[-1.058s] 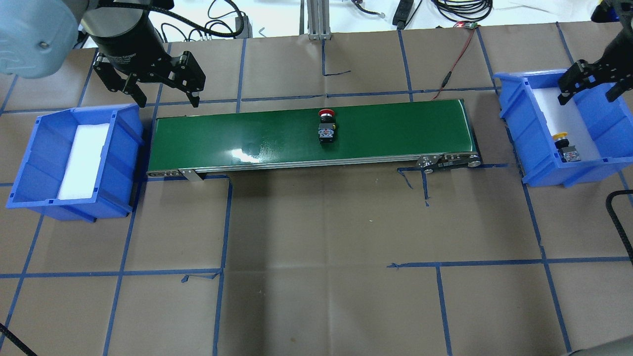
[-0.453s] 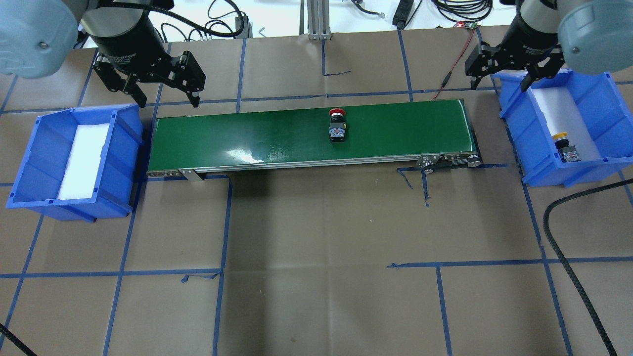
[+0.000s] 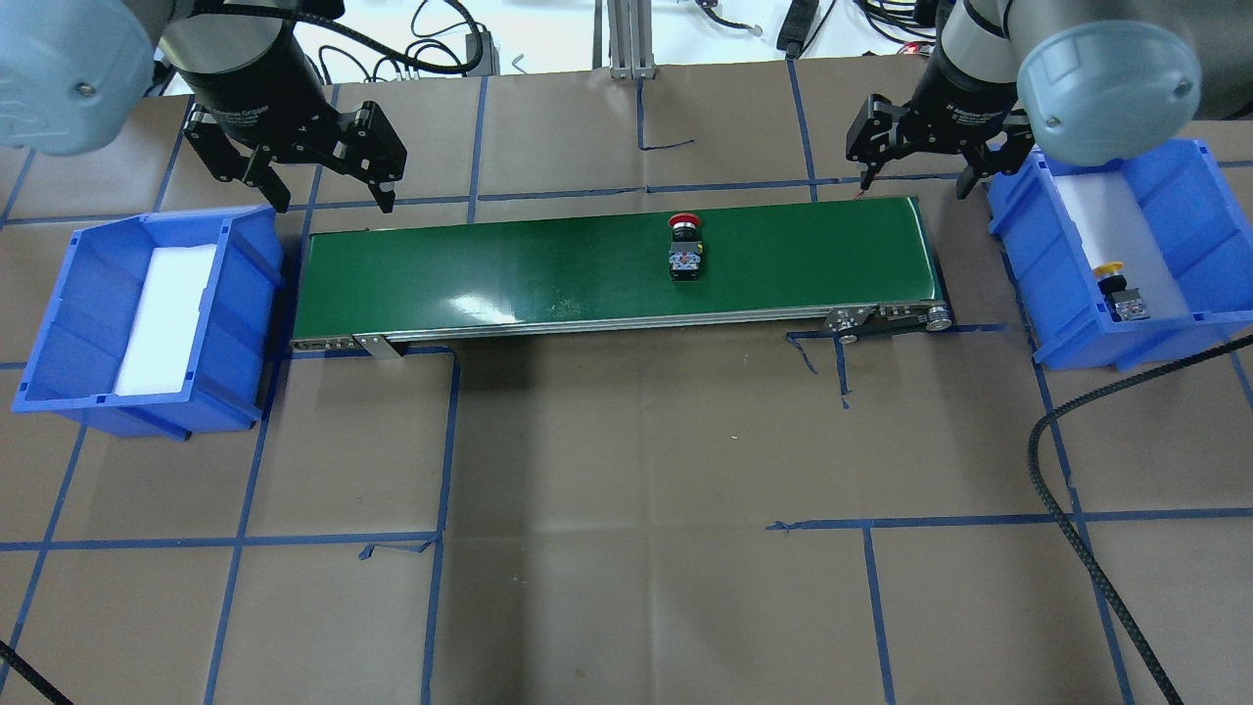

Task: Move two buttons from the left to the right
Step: 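Move the right gripper back over the conveyor toward the red button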

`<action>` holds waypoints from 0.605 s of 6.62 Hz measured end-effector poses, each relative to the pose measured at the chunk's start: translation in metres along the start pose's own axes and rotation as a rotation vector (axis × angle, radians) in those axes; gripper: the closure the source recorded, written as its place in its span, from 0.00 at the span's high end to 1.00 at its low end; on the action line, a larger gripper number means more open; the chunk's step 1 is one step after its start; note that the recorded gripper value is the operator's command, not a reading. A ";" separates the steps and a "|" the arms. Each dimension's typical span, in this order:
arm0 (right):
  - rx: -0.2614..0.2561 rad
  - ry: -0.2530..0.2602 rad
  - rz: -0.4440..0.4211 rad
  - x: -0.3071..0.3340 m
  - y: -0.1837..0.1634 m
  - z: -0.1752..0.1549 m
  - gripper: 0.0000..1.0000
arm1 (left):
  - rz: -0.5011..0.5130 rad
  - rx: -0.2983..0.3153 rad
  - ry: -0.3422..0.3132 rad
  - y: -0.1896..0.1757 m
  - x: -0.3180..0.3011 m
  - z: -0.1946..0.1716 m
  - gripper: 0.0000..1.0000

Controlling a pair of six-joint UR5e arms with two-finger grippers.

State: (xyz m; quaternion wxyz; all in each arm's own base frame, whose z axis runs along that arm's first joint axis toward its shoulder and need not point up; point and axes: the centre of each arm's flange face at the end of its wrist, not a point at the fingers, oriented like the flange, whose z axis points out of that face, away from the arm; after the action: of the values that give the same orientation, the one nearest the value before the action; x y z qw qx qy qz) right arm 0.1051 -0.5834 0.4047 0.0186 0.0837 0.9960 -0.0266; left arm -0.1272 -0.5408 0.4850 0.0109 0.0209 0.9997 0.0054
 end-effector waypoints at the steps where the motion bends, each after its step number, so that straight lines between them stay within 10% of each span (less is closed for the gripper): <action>1: -0.014 -0.031 -0.001 -0.005 0.000 0.005 1.00 | 0.001 0.000 0.000 0.000 0.000 0.000 1.00; 4: -0.038 -0.049 -0.015 -0.011 -0.011 0.033 0.99 | 0.008 0.000 0.000 0.000 0.000 0.000 1.00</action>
State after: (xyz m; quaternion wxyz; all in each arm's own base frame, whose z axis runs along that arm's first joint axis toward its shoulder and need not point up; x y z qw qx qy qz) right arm 0.1149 -0.5984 0.3732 0.0443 0.0754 0.9961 -0.0096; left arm -0.1272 -0.5408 0.4850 0.0107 0.0246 0.9996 0.0054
